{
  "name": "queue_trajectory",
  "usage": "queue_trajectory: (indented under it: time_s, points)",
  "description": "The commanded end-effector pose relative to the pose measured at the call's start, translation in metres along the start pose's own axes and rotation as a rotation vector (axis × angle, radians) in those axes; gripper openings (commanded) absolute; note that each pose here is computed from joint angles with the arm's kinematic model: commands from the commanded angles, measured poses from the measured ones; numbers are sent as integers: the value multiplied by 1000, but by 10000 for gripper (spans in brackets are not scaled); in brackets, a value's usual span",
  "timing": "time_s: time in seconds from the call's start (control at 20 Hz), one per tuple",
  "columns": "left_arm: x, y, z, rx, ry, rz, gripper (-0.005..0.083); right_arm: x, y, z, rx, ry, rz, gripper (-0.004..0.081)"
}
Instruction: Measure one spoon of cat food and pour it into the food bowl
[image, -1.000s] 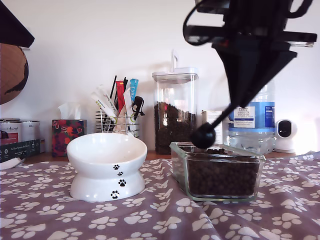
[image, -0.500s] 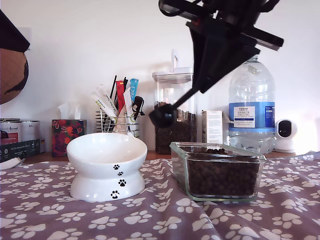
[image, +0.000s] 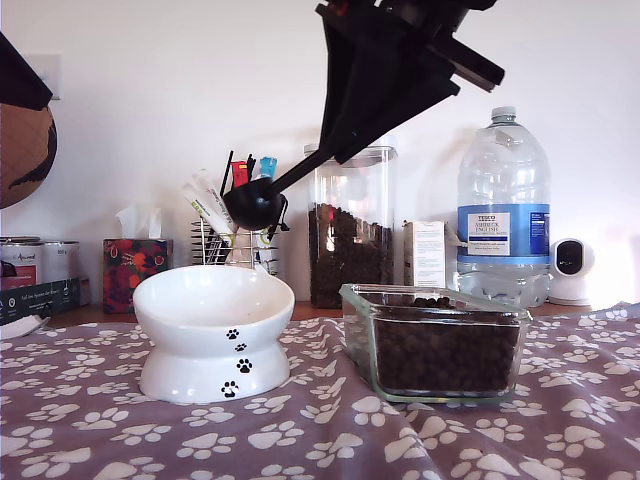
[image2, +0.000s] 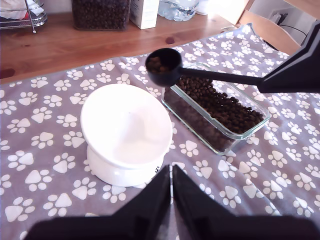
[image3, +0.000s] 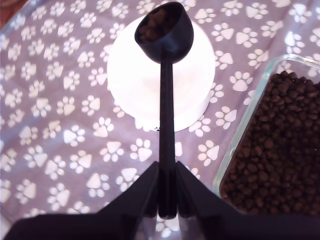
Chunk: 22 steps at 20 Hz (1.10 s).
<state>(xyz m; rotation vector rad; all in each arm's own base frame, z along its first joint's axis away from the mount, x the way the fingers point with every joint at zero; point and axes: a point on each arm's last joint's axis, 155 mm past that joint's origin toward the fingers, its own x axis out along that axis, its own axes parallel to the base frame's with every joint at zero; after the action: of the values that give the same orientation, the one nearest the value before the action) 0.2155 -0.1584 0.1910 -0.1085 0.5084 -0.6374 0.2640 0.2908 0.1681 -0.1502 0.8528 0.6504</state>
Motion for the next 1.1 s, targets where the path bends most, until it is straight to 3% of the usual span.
queue_trajectory:
  time_s: [0.0,0.4,1.05]
  points:
    - [2,1,-7,-6,8,0,-19,10,1,-4,-44,16,-26,-13]
    - [2,1,-8,-33,12,-3,-19,22,-8,9,-266,78,-170,-13]
    - [-2,-1,-12,-52,24,-10,-19,36,-29,7,-831,228,-492,-13]
